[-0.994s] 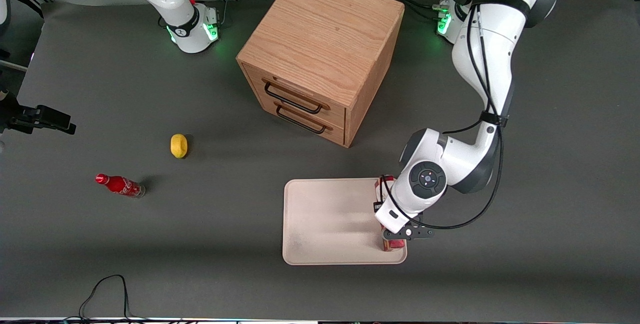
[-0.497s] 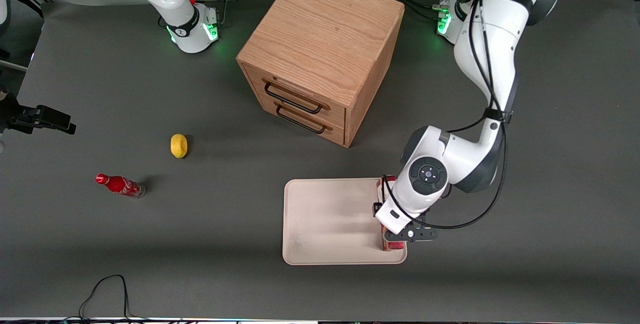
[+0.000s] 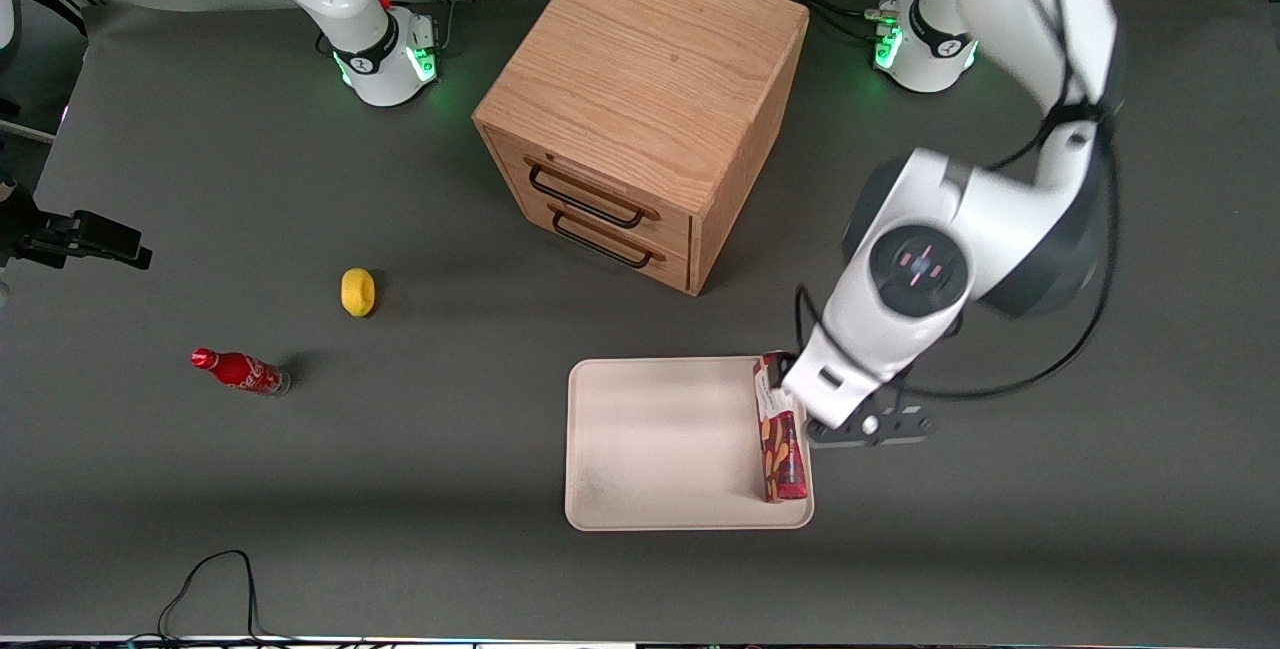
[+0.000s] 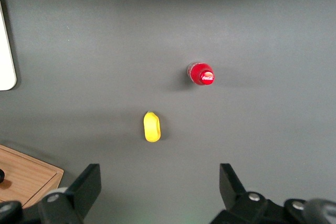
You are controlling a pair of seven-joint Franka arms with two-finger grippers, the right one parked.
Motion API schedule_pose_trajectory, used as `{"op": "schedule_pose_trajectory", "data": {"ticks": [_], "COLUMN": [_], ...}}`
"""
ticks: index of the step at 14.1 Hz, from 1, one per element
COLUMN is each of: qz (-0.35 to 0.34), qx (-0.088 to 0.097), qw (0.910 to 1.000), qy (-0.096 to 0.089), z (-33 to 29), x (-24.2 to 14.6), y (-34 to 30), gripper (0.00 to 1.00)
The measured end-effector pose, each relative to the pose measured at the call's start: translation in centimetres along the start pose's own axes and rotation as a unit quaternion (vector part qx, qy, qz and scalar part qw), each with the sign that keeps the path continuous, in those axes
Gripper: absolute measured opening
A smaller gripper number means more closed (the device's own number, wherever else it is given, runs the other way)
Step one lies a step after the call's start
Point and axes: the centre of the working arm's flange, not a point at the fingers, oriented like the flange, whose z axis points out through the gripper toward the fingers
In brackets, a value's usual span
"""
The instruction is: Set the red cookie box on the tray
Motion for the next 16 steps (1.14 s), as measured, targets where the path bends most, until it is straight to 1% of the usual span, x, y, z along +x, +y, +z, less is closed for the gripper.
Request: {"op": "schedule_pose_trajectory", "data": {"ticks": [3,4,6,8,11,13,15,16], "qz": [-0.028,-0.035,-0.053,-0.057,-0.038,-0.02,-0.005,0.0], "qx": [0.002,0.006,0.018,0.025,0.03,0.029,0.022,0.02], "qw": [0.9996,0.9994,0.9982,0.9975,0.9976,0.9979,0.9983,0.9985], "qy": [-0.002,-0.005,-0.019,-0.032,-0.049,-0.054,-0.054,-0.05], "z": [-6.7,-8.0,-9.6,-10.0,-9.3,-9.3,-9.5,-9.6], "x": [-2.6,-3.2,-3.7,-3.2,-3.3,-4.1,-5.0,-5.4], "y": [-1.7,-2.4,-5.0,-9.1,-15.0,-18.6,-21.9,-23.7], "gripper": [1.0,1.0,1.0,1.0,1.0,1.0,1.0,1.0]}}
